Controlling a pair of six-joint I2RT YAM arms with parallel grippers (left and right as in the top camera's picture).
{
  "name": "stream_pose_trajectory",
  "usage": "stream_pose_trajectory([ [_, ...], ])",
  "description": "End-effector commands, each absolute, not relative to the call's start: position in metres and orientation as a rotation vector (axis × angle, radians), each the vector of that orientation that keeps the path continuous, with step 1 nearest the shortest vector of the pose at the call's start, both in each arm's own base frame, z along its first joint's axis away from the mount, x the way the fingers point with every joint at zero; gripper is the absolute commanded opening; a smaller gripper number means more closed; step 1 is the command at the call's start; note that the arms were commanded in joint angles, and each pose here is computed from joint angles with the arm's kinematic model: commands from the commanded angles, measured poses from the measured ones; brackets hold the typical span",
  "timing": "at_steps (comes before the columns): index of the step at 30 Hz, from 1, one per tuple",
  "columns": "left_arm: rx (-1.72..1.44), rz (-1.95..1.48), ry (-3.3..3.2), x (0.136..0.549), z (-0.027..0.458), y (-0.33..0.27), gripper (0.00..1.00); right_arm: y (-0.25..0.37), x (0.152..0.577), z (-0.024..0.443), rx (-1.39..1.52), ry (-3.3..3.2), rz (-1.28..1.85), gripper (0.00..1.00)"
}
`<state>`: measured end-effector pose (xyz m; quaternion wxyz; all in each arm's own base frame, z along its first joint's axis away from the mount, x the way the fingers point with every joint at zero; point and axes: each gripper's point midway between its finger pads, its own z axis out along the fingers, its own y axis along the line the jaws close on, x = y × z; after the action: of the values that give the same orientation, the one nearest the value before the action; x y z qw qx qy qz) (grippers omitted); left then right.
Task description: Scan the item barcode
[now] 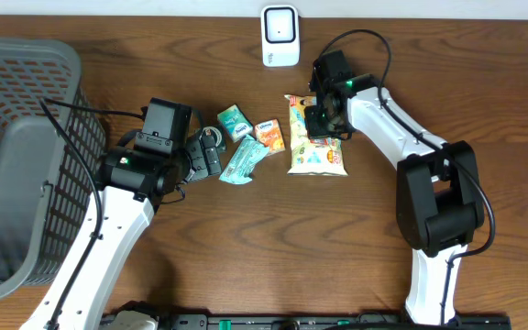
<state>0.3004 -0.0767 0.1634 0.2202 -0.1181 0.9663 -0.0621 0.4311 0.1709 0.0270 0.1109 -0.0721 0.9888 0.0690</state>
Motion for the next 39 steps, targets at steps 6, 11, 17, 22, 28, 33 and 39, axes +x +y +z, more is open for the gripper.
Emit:
stream_pose_trajectory([
  [6, -0.330, -0.175, 2.659, 0.302, 0.168, -0.076, 0.98, 0.162, 0.449, 0.100, -0.151, 2.872, 0.185, 0.04],
  [11, -0.330, -0.175, 2.659, 0.302, 0.168, -0.076, 0.98, 0.177, 0.452, 0.129, -0.191, 2.829, 0.210, 0.27],
  [17, -0.330, -0.175, 2.659, 0.302, 0.168, -0.076, 0.98, 0.202, 0.437, 0.111, -0.283, 2.850, 0.194, 0.52],
  [22, -0.329, -0.175, 2.659, 0.302, 0.168, -0.076, 0.98, 0.198, 0.429, 0.078, -0.260, 2.816, -0.079, 0.70],
  [28, -0.330, -0.175, 2.659, 0.302, 0.168, -0.076, 0.98, 0.199, 0.428, 0.043, -0.262, 2.708, -0.245, 0.76],
  [33, -0.330, -0.175, 2.659, 0.302, 0.168, -0.076, 0.98, 0.182, 0.424, 0.028, -0.209, 2.672, -0.363, 0.74],
  [39, -0.330, -0.175, 2.659, 0.302, 0.168, -0.076, 0.98, 0.165, 0.422, 0.022, -0.179, 2.684, -0.418, 0.68],
])
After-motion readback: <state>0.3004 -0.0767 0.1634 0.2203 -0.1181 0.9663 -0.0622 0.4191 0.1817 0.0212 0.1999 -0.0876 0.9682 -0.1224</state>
